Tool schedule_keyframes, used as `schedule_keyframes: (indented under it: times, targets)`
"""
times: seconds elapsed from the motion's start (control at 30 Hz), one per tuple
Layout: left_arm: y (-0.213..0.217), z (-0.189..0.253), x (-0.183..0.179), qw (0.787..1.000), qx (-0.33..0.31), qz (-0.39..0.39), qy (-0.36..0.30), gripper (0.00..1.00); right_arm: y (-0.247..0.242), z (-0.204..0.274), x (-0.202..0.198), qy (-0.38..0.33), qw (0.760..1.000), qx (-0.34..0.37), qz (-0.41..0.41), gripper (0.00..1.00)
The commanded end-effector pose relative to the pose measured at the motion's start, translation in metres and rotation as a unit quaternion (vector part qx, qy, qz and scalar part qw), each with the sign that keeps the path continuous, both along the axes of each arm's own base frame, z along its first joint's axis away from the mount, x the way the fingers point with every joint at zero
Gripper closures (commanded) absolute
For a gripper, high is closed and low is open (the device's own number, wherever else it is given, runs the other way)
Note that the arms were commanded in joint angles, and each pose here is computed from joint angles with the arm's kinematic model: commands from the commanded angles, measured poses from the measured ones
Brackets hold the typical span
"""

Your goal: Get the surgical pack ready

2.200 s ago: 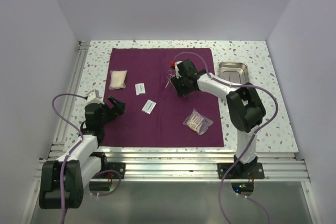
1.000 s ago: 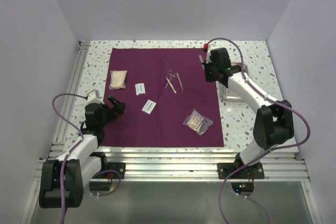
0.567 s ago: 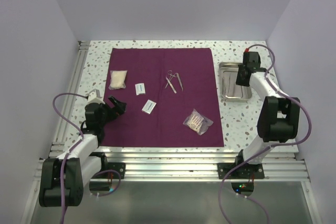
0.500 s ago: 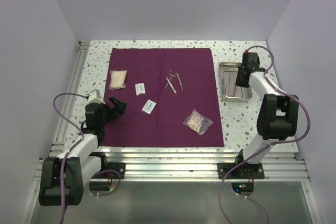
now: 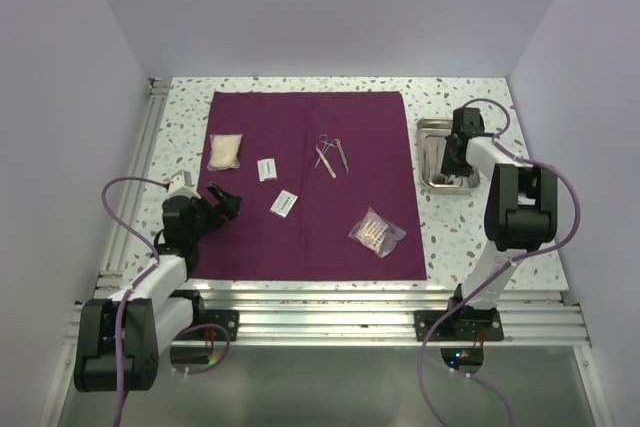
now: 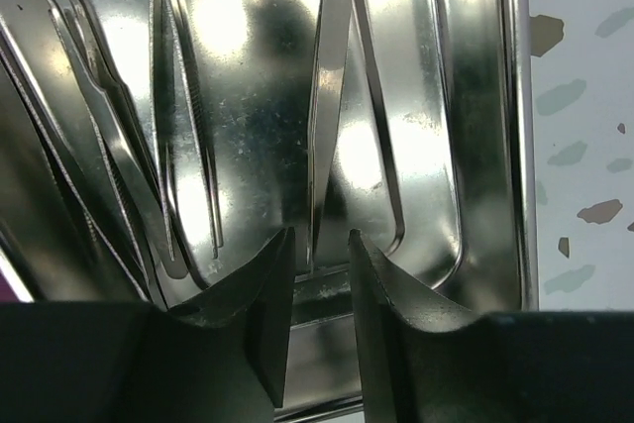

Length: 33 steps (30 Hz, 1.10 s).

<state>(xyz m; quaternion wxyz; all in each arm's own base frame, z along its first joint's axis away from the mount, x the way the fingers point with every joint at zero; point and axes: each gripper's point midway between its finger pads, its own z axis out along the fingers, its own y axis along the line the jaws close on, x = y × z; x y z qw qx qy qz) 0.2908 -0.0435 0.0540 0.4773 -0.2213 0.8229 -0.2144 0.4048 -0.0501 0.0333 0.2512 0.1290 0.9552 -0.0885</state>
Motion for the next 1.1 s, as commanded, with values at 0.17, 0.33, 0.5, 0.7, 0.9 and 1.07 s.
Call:
schedule_keyframes:
  times: [0.17,0.33,0.5,0.7,0.9,1.07]
  targets:
    - [0.0,0.023,0.014,0.999,0.009,-0.011,-0.048,0.0,0.057,0.052,0.015,-0.079,0.993,0.033,0.076,0.55]
    - [-0.006,0.024,0.016,0.998,0.006,-0.023,-0.052,0.0,0.128,0.086,0.016,-0.113,0.98,0.014,0.166,0.47]
    - [-0.023,0.031,0.02,0.998,0.019,-0.036,-0.055,0.02,0.202,0.096,0.021,-0.122,0.96,0.029,0.249,0.39]
    - [-0.053,0.061,0.04,0.996,0.0,-0.062,-0.069,0.02,0.253,0.069,0.034,-0.094,0.949,0.03,0.298,0.4]
    - [-0.076,0.07,0.068,0.994,-0.031,-0.077,-0.066,0.02,0.278,0.04,0.046,-0.067,0.945,0.028,0.318,0.43]
    - [-0.093,0.079,0.089,0.993,-0.046,-0.081,-0.078,0.02,0.294,0.022,0.05,-0.057,0.939,0.043,0.337,0.43]
